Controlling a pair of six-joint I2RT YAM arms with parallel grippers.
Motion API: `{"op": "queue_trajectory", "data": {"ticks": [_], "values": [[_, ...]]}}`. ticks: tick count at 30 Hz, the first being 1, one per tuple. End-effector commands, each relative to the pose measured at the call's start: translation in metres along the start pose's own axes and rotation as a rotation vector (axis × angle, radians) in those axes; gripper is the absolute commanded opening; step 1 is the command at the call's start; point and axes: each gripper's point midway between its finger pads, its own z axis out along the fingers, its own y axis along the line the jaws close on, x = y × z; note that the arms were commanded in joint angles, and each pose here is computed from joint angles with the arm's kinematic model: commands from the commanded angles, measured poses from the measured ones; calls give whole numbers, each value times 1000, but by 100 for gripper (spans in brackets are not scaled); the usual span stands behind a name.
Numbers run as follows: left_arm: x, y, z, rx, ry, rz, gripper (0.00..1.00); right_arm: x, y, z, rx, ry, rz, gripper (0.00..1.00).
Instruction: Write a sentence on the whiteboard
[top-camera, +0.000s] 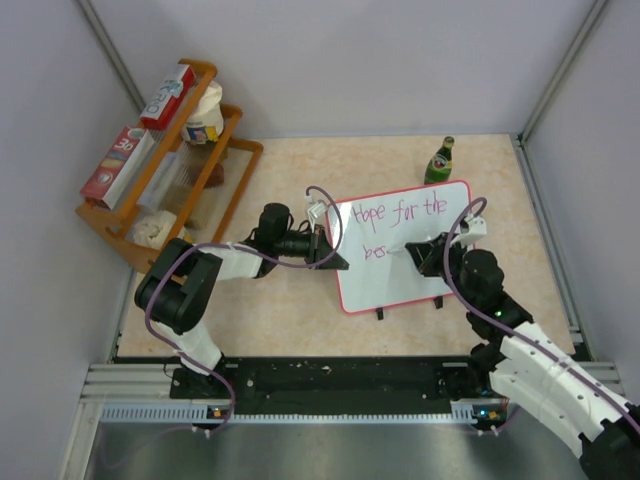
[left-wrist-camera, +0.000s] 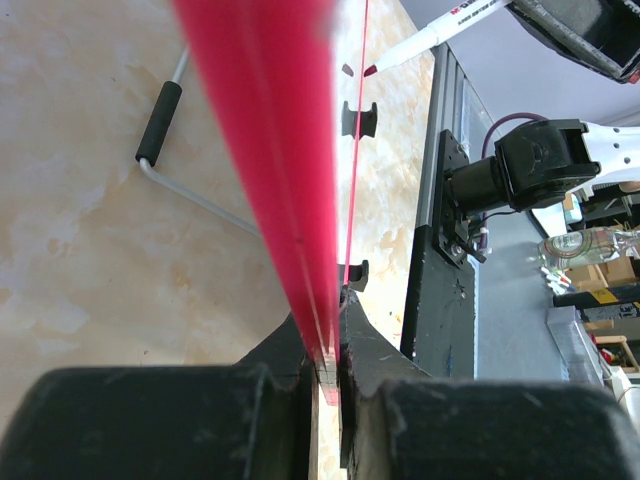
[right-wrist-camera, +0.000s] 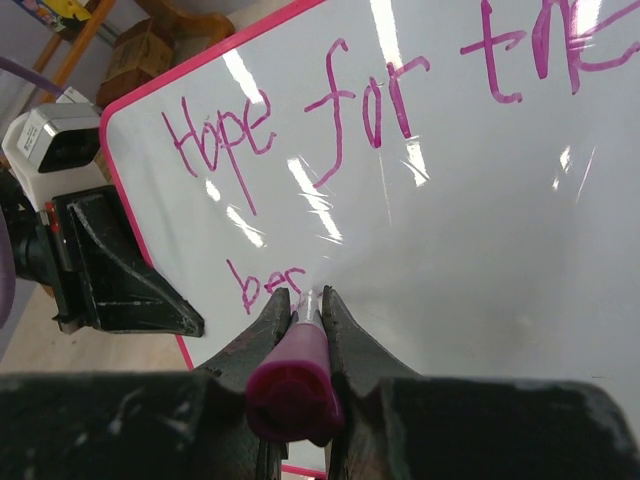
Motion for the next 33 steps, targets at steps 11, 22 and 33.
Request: {"op": "queue_trajectory", "data": {"ticks": [11,22,33], "values": [[45,6,5,-9,117,21,0,-33,20,4,-43,-76,22,0],[45,6,5,-6,117,21,0,-28,8,8,6,-76,17,0],[45,6,5,-6,117,22,0,-21,-3,9,43,-68,7,0]]}}
